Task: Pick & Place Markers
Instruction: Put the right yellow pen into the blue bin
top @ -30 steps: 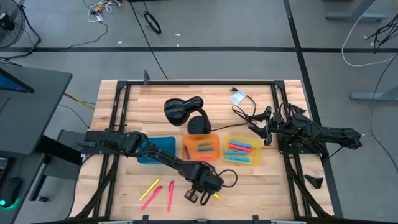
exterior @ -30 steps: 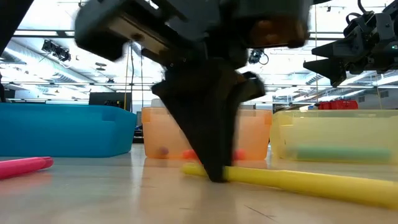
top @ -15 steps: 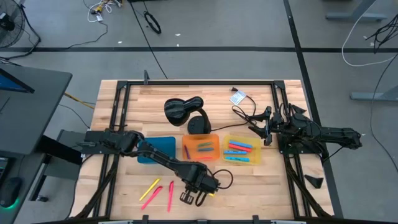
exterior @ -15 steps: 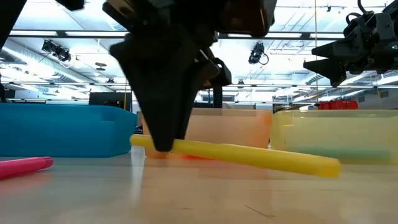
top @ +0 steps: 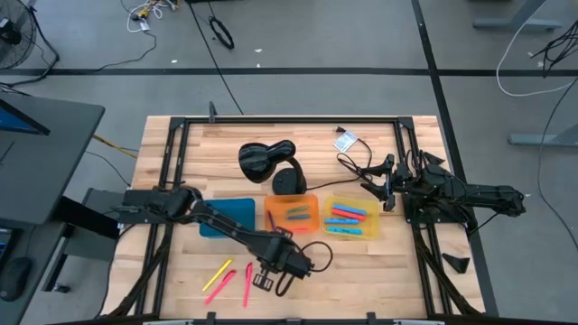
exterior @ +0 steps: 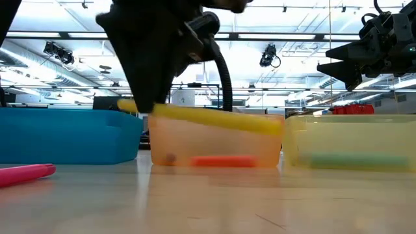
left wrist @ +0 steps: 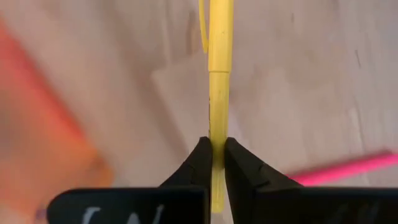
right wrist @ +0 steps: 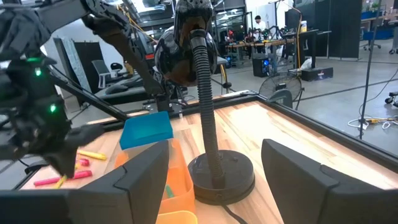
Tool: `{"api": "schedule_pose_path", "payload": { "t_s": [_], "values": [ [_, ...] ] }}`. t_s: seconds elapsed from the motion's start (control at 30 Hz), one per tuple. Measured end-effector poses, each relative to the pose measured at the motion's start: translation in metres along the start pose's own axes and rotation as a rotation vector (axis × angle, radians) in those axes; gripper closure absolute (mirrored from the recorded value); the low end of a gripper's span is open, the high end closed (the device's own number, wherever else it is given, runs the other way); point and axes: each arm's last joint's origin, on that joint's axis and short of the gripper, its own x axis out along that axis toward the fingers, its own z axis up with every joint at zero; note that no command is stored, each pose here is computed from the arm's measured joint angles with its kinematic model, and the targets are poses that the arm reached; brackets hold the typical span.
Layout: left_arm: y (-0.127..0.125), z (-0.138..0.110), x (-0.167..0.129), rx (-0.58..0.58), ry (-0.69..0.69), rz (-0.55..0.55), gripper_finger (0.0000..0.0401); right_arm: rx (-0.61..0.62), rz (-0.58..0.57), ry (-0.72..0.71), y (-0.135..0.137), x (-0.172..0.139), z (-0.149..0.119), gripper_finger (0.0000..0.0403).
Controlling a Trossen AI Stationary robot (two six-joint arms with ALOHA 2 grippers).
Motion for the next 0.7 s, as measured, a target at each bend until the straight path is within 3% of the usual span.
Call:
{"api": "schedule_pose_path", "payload": {
  "t_s": [0.3,0.57,0.7],
  "values": [
    [0.005,-0.022,-0.038,-0.083,0.065,0.081,0.0379,0.0,0.0,0.0,0.0,0.0,0.0,0.0144],
    [-0.001,-0.04,-0.057,-0.081,0.095,0.143,0.0379,0.0,0.0,0.0,0.0,0.0,0.0,0.0144],
    [-0.003,-0.065,-0.053,-0.094,0.095,0.149,0.0378,0.0,0.0,0.0,0.0,0.0,0.0,0.0144]
  ]
}}
